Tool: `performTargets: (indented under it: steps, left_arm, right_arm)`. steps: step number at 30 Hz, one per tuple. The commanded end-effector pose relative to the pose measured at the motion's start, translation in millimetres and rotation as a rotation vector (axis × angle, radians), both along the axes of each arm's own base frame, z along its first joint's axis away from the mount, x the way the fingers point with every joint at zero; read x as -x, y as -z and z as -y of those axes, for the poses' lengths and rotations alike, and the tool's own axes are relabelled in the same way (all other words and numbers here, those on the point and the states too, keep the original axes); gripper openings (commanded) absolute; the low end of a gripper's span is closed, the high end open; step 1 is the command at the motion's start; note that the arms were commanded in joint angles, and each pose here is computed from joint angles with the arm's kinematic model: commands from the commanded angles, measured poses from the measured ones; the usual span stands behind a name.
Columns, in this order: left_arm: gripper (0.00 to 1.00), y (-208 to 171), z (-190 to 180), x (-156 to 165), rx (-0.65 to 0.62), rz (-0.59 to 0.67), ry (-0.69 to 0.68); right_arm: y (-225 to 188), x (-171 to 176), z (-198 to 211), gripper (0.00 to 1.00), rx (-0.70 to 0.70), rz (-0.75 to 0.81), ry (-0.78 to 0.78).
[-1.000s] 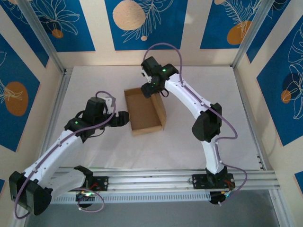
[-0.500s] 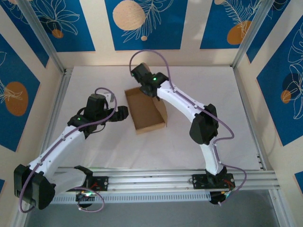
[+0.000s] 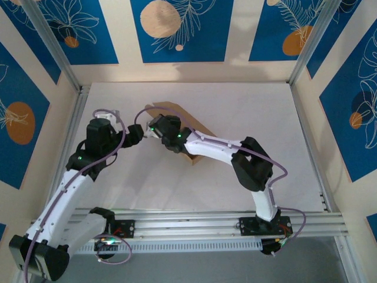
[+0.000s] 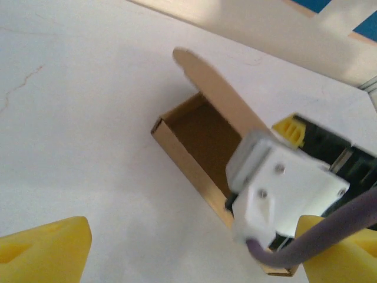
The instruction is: Fold the paper box
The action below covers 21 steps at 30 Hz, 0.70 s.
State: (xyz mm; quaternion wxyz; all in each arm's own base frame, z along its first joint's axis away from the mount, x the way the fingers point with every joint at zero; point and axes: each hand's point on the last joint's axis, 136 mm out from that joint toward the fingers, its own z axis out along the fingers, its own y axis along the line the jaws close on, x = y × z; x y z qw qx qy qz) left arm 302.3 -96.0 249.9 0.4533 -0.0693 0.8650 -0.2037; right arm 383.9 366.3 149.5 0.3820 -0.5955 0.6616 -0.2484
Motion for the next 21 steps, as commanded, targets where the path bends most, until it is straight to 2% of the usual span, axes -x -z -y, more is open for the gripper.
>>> performTargets:
  steps: [1,4,10,16,19,21]
  left_arm:
    - [0.9,-18.4,-21.4,-7.9,-0.045,0.049,-0.084]
    - [0.91,-22.6,-19.4,-16.6,-0.053,0.07,-0.074]
    - [0.95,-37.4,-9.0,-50.9,-0.103,0.17,-0.009]
    - [0.95,-40.2,16.5,-99.9,-0.133,0.266,0.145]
    - [0.95,-35.7,13.5,-122.1,-0.128,0.295,0.13]
    - [0.95,-31.8,0.5,-136.9,-0.114,0.291,0.072]
  right_arm:
    - [-32.8,27.5,-2.7,0.64,-0.146,-0.041,-0.091]
    - [-66.5,25.4,12.5,0.79,-0.269,-0.039,-0.044]
    - [-175.2,35.3,55.0,0.98,-0.763,-0.212,0.05]
    - [-218.3,49.2,111.5,1.0,-1.099,-0.325,0.109]
    - [-221.3,58.0,142.1,0.97,-1.219,-0.347,0.164]
    - [-213.0,63.0,159.1,0.93,-1.278,-0.347,0.241]
